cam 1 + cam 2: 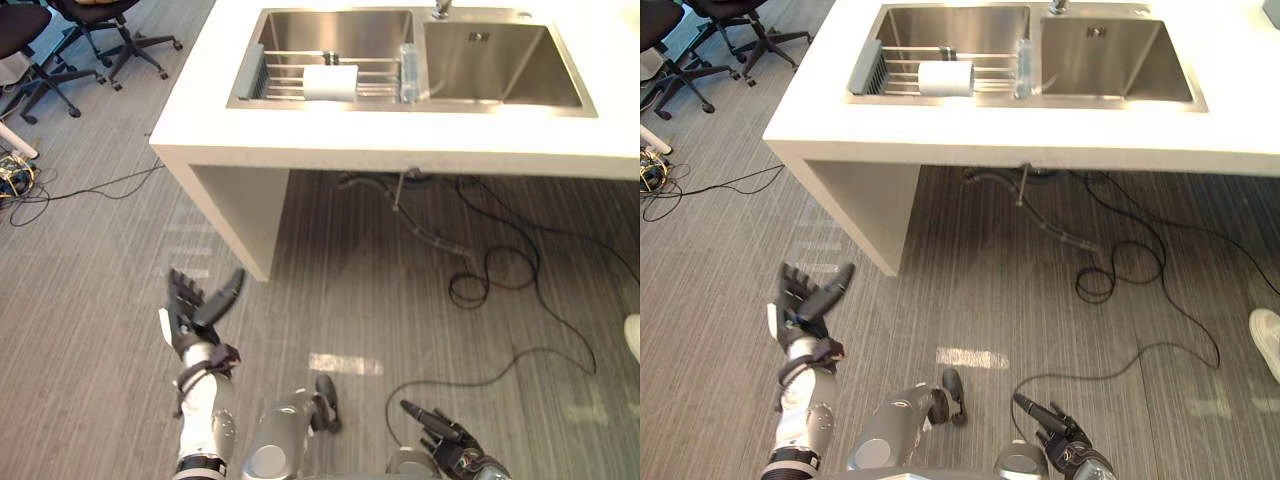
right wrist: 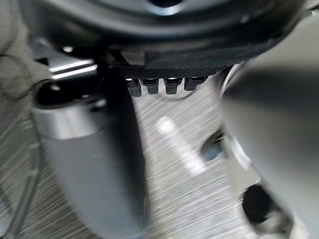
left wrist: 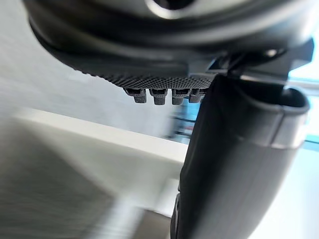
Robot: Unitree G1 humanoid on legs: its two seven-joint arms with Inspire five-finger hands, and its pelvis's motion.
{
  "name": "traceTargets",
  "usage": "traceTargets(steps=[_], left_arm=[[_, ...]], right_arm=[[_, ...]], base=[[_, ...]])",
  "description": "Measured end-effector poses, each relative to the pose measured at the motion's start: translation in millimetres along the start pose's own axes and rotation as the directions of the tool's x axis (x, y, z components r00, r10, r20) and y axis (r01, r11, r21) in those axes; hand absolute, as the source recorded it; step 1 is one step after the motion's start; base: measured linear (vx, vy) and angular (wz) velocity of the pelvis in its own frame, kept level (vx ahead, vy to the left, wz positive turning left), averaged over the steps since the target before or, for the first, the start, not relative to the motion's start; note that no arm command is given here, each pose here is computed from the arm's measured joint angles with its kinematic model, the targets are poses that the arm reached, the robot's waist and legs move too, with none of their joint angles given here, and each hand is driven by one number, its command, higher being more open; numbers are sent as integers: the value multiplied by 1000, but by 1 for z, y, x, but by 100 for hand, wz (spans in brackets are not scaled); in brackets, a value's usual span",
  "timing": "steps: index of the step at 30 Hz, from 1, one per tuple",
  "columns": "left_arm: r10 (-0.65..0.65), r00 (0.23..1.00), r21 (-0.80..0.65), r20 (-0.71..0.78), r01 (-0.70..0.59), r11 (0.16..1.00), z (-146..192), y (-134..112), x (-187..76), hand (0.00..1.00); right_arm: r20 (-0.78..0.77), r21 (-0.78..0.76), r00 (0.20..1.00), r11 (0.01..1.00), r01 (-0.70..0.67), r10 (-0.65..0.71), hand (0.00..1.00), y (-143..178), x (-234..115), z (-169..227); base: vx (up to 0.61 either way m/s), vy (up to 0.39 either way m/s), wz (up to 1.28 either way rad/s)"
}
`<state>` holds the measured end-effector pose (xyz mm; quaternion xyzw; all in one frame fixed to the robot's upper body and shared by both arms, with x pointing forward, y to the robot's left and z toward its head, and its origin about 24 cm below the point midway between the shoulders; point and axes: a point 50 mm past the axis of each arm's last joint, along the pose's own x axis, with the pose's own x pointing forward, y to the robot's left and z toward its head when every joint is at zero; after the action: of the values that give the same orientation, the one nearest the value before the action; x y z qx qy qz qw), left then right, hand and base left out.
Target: Walk over to the sink, pick up the cup, carry it to the dishwasher, place the cup inside the dishwasher, then close the dishwasher door
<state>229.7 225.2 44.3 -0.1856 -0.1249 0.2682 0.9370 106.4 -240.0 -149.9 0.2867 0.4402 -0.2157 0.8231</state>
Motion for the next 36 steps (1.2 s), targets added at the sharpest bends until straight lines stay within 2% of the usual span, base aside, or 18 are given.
traceTargets(steps=[2, 4, 8, 9, 10, 12, 14, 19, 22, 26, 33, 36], left_arm=[[-35, 990, -4, 137, 36, 999, 28, -11, 5, 100], [-88, 946, -7, 311, 95, 995, 59, -28, 14, 100], [-131, 884, -8, 449, 150, 989, 83, -41, 25, 100], [-145, 870, -6, 471, 168, 986, 86, -42, 25, 100], [-163, 853, -15, 496, 196, 980, 93, -40, 26, 100], [-120, 861, -98, 493, 192, 976, 90, -39, 20, 100], [-140, 851, -125, 506, 233, 965, 94, -48, 16, 100], [-351, 811, -46, 468, 419, 907, 93, -100, 19, 100], [-404, 814, -16, 417, 451, 892, 83, -106, 18, 100], [-471, 838, 23, 276, 484, 875, 58, -111, 18, 100], [-505, 781, -34, 369, 554, 832, 87, -105, 14, 100], [-546, 742, -38, 388, 605, 795, 97, -112, 12, 100]], right_arm=[[29, 90, 999, 996, 15, -18, 100, -5, -1, 3], [57, 203, 998, 979, 25, -38, 100, -12, -4, 2], [83, 247, 996, 969, 4, -25, 100, -15, -6, 2], [59, 248, 998, 969, 12, -27, 100, -19, -9, -7], [-14, 253, 999, 967, 32, -30, 100, -24, -15, -33], [-36, 250, 998, 967, 56, -49, 100, -34, -20, -39], [-63, 252, 996, 965, 76, -62, 100, -40, -23, -46], [-93, 332, 992, 937, 112, -85, 100, -45, -27, -56], [-125, 339, 987, 931, 138, -100, 100, -49, -30, -64], [-193, 361, 974, 914, 185, -120, 100, -60, -41, -80], [-189, 210, 973, 962, 175, -136, 100, -74, -44, -59], [-185, 267, 976, 950, 163, -115, 100, -52, -35, -67]], base=[[424, -1, 36], [409, -98, 54], [337, -239, 52], [441, -476, 51], [470, -522, 41], [391, -436, 9], [299, -308, -6], [189, -186, -7], [102, -46, 7], [130, 18, 41], [210, 180, -28], [215, 220, -7]])
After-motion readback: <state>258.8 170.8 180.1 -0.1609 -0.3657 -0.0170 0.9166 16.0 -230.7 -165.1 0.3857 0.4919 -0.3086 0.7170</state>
